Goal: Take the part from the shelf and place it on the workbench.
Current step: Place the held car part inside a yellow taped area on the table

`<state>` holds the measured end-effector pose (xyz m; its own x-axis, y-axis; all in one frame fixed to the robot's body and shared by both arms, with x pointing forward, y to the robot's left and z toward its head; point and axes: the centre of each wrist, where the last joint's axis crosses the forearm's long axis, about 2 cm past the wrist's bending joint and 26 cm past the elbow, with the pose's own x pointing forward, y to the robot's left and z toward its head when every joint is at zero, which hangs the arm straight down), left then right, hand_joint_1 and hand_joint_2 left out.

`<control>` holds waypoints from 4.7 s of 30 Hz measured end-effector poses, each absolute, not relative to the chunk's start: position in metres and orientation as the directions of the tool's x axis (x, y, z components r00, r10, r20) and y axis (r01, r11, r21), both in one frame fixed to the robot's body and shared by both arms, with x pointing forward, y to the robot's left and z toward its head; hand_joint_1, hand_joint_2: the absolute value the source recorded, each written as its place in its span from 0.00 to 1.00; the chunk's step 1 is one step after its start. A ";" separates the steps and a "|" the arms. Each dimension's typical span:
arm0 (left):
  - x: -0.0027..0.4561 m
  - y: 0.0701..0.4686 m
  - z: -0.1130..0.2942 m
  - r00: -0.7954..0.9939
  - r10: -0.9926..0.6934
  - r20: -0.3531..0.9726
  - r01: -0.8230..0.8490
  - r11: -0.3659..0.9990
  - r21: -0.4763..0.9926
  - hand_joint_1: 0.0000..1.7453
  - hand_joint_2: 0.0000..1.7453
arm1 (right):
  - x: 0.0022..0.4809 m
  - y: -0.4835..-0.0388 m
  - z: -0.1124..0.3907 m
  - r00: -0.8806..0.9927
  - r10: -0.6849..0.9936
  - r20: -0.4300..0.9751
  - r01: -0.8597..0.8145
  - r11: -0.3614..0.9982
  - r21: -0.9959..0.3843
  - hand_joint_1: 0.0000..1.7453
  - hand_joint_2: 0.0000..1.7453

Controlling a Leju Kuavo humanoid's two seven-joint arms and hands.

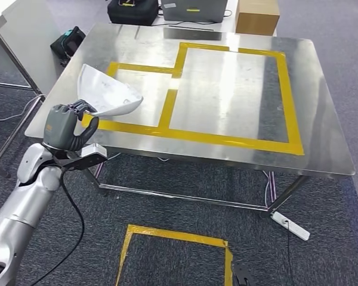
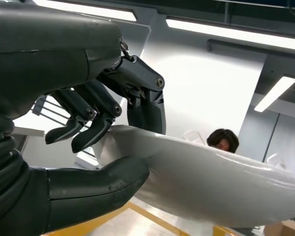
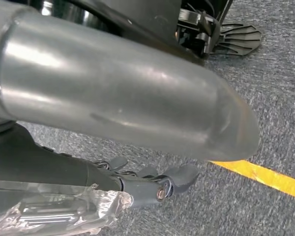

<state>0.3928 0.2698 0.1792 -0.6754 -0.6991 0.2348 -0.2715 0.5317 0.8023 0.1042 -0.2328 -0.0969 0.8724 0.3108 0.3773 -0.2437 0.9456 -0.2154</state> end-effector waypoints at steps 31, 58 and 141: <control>0.424 0.238 0.224 -0.721 -0.660 0.213 -0.237 0.523 0.818 1.00 1.00 | 0.114 -0.228 -0.094 0.860 0.322 0.396 -0.260 0.944 -0.202 0.00 0.00; 0.437 0.239 0.210 -0.660 -0.704 0.265 -0.182 0.491 0.852 1.00 1.00 | 0.104 -0.223 -0.096 0.867 0.312 0.390 -0.258 0.948 -0.185 0.00 0.00; 0.429 0.257 0.168 -0.585 -0.778 0.231 -0.163 0.392 0.906 0.00 0.00 | 0.103 -0.219 -0.096 0.869 0.313 0.383 -0.263 0.948 -0.177 0.00 0.00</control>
<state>0.4286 0.2566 0.1685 -0.5846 -0.7776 0.2314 -0.1626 0.3917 0.9056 0.1029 -0.2193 -0.0955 0.8690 0.3127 0.3835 -0.2633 0.9484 -0.1768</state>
